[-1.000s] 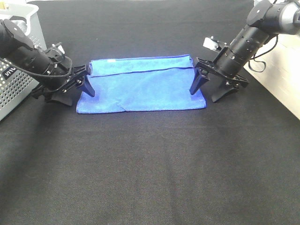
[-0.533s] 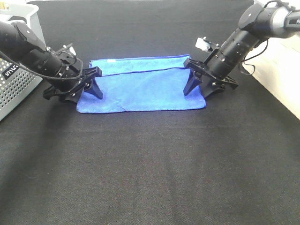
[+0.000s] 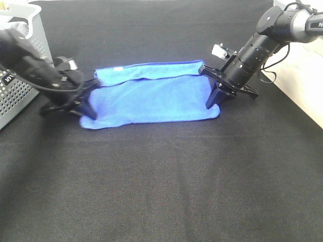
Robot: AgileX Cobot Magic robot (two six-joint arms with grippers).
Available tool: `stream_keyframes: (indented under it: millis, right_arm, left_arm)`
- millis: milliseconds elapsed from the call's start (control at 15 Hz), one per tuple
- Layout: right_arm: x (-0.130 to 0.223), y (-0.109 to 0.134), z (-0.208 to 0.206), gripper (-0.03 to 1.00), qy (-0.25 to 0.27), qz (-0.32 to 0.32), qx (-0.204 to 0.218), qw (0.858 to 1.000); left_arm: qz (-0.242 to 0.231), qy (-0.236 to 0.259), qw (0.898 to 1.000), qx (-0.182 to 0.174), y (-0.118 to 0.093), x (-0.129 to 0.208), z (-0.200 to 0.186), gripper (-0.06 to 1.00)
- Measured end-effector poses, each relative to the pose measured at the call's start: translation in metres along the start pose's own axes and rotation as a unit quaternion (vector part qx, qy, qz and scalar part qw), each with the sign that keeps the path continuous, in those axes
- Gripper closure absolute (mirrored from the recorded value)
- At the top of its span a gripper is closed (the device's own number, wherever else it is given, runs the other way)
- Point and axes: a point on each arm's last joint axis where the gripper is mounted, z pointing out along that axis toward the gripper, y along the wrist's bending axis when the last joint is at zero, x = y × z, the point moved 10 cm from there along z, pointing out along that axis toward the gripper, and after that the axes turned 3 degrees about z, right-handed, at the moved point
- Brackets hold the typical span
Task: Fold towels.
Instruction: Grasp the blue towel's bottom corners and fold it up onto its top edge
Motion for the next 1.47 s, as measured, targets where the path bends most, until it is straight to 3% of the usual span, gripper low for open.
stream_keyframes:
  millis: [200, 400, 667, 867, 1067, 1467]
  right_arm:
    - [0.023, 0.004, -0.008, 0.97, 0.03, 0.006, -0.001, 1.0]
    - [0.065, -0.002, -0.012, 0.97, 0.034, 0.034, 0.013, 0.999]
    - [0.092, -0.009, -0.017, 0.97, 0.016, 0.038, 0.028, 0.999]
    - [0.087, -0.007, -0.021, 0.97, 0.005, 0.034, 0.028, 0.999]
    - [0.041, 0.006, -0.042, 0.97, -0.057, -0.007, 0.025, 0.998]
    - [-0.014, 0.014, -0.038, 0.97, -0.089, -0.036, 0.016, 0.995]
  left_arm:
    - [0.034, 0.031, 0.999, -0.002, -0.004, 0.011, -0.025, 0.93]
    - [0.04, 0.07, 0.997, -0.008, -0.01, 0.047, -0.025, 0.93]
    - [0.037, 0.065, 0.997, -0.021, -0.008, 0.068, -0.029, 0.93]
    - [0.042, 0.046, 0.998, -0.019, -0.015, 0.058, -0.037, 0.93]
    - [0.036, -0.03, 0.999, -0.014, -0.031, 0.007, -0.06, 0.94]
    - [0.049, -0.074, 0.996, -0.013, -0.03, -0.044, -0.061, 0.94]
